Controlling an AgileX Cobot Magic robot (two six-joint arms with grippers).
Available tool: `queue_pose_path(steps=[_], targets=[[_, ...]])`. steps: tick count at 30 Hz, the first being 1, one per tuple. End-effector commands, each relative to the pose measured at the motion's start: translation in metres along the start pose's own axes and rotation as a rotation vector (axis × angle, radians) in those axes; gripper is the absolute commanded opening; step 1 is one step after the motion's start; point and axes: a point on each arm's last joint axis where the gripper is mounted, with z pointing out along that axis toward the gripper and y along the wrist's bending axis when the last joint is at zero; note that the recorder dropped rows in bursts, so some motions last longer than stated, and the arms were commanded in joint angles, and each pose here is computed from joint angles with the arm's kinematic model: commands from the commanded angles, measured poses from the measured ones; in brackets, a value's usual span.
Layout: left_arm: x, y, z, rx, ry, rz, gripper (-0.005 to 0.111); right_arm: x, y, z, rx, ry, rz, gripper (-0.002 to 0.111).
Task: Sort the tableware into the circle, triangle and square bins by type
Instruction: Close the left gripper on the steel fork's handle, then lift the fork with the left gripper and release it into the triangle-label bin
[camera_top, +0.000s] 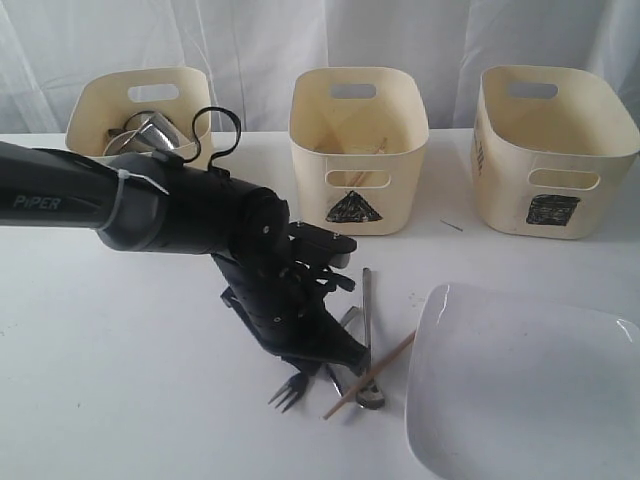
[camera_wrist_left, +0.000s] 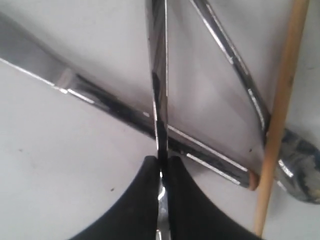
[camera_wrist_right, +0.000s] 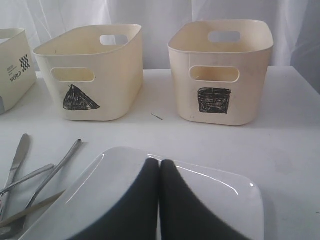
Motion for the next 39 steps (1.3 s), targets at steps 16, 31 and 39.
queue_pose_path(steps=[16, 31, 39], targets=[[-0.026, 0.014, -0.092, -0.113, -0.183, 0.196, 0.0, 0.001, 0.0, 0.0, 0.003, -0.009, 0.005, 0.0], [-0.125, 0.008, -0.133, -0.219, -0.61, 0.306, 0.0, 0.001, 0.0, 0.0, 0.003, -0.009, 0.005, 0.0], [-0.168, 0.03, -0.121, -0.256, -0.751, 0.279, 0.0, 0.001, 0.0, 0.0, 0.003, -0.009, 0.005, 0.0]])
